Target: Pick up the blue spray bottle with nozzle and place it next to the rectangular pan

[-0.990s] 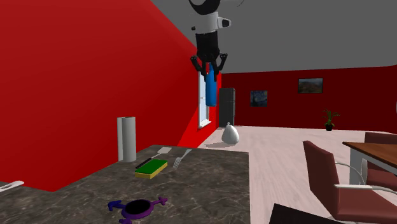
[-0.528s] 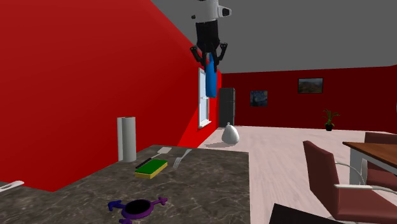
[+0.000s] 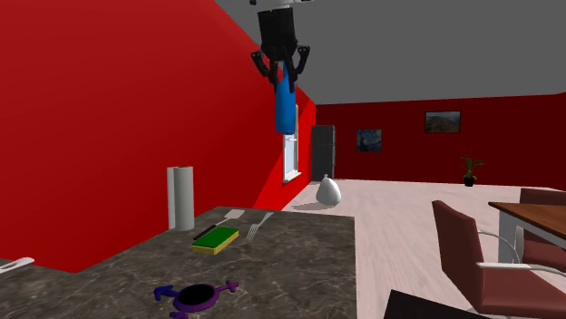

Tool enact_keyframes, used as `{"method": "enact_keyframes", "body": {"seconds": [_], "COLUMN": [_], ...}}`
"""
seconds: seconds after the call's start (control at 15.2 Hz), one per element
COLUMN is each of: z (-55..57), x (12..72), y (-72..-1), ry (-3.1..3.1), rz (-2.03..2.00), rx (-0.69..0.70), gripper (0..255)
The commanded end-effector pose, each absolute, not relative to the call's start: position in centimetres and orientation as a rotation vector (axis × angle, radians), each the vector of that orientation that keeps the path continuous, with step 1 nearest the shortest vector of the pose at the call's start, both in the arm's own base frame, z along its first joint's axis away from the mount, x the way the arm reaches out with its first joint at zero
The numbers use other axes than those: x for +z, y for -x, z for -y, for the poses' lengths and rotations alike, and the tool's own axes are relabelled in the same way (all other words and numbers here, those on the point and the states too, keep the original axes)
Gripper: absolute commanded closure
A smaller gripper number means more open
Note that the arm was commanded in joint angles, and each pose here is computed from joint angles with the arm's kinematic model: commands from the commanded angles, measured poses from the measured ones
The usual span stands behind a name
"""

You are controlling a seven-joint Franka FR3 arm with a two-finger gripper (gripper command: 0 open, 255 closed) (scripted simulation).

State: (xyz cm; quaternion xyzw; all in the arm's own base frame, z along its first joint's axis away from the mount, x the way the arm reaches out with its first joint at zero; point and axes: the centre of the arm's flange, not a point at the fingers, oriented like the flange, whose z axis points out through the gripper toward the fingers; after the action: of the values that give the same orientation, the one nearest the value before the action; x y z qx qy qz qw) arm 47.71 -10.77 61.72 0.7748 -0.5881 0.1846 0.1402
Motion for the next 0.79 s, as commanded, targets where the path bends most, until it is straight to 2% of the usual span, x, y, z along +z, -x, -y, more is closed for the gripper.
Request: {"method": "enact_keyframes", "body": {"seconds": [0.0,0.73], "z": [8.0,-6.5], "x": [61.5,61.6], "y": [-47.7,-48.2], "ry": [-2.237,-2.237], "rz": [1.701,1.701], "rx": [0.533,0.533], "gripper": [255,255]}}
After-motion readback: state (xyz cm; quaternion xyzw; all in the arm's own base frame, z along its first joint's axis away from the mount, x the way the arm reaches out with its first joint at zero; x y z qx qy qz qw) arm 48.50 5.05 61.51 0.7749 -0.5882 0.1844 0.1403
